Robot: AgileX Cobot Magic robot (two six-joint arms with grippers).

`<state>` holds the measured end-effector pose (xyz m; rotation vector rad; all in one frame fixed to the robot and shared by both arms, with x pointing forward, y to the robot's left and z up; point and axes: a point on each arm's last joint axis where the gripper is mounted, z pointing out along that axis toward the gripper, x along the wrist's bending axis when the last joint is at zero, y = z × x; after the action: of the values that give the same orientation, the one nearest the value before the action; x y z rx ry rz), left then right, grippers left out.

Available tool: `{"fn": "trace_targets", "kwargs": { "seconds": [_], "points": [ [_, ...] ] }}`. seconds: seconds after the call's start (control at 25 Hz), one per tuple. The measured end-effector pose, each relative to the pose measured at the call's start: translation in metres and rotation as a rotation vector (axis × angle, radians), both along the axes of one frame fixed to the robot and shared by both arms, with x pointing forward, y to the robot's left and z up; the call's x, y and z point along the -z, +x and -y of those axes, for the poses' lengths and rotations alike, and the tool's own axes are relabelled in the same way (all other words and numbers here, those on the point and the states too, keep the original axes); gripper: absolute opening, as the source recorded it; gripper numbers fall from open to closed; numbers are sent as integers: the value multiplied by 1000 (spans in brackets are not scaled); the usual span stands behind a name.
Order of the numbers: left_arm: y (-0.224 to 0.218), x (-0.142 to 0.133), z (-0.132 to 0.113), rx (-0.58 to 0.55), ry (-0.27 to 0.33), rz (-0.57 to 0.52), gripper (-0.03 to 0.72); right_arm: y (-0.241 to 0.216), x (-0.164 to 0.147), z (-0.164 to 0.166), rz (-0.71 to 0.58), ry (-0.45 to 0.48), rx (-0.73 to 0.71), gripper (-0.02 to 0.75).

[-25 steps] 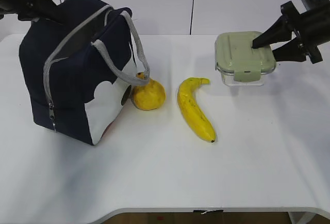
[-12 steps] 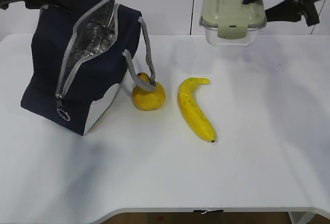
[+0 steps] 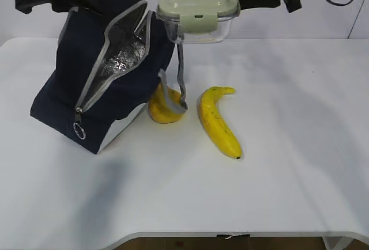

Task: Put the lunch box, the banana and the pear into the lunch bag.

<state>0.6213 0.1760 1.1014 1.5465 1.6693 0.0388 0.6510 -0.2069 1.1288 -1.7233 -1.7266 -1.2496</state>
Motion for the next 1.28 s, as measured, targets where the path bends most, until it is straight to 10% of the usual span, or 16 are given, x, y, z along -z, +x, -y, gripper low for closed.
{"fn": "trace_targets", "kwargs": {
  "seconds": [1.28],
  "points": [
    [-3,-3,18,-33,-66,-7,-5,51,83,-139,3,-157,-97,396]
  ]
}}
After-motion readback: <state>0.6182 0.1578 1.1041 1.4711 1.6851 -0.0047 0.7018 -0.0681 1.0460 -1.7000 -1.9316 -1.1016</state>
